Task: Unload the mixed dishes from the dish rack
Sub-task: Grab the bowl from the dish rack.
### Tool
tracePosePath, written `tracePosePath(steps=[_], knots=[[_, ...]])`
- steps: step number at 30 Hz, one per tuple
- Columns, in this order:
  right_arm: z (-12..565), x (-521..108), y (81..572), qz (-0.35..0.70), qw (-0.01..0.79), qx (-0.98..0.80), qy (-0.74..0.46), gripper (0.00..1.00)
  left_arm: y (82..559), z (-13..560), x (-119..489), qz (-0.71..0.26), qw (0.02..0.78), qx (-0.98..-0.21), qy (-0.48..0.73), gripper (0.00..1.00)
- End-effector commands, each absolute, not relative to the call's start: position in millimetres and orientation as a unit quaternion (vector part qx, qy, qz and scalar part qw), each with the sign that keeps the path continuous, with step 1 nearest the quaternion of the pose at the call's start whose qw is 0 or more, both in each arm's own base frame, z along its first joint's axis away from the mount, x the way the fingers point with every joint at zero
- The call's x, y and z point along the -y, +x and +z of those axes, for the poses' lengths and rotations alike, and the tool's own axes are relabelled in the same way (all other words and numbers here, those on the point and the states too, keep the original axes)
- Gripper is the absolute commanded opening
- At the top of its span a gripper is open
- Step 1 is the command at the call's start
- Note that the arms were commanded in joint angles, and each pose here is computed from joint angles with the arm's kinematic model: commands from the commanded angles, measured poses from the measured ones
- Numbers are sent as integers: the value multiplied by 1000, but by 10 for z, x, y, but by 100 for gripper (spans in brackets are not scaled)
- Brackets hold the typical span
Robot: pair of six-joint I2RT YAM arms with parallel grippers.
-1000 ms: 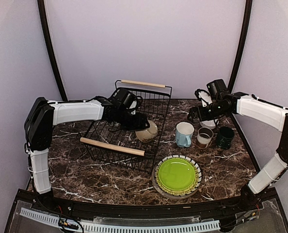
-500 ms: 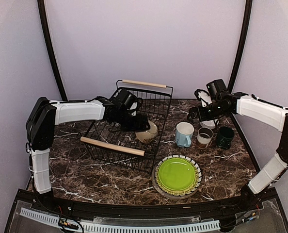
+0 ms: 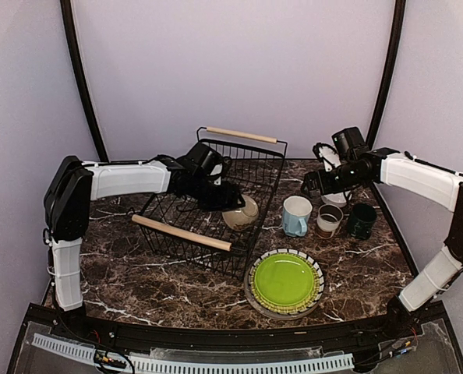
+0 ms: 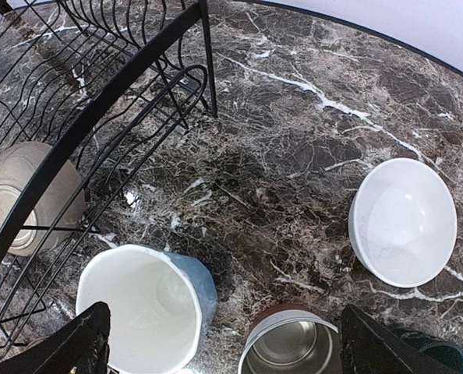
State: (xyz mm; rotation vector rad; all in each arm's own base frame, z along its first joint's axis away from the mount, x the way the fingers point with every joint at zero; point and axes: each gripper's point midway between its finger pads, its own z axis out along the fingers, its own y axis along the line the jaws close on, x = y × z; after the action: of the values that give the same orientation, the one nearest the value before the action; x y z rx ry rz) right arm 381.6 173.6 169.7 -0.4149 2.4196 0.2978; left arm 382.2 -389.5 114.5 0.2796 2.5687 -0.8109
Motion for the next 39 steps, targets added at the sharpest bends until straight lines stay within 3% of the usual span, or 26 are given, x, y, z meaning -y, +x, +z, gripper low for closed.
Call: tracePosePath(steps=[1,11,24,39], knots=[[1872,-1741,3817,117,353,-915,-154,99,3680,1222,3977,-309,194,-924,113,45],[1997,-1735,3799,122,368,-909,-151,99,3705,1544,3802,-337,206,-913,99,35],[2210,-1913,3770,179,381,-894,-155,99,3770,1906,3522,-392,227,-889,67,34],[2840,-2600,3562,403,385,-812,-176,99,3888,2943,3389,-549,286,-785,43,33]])
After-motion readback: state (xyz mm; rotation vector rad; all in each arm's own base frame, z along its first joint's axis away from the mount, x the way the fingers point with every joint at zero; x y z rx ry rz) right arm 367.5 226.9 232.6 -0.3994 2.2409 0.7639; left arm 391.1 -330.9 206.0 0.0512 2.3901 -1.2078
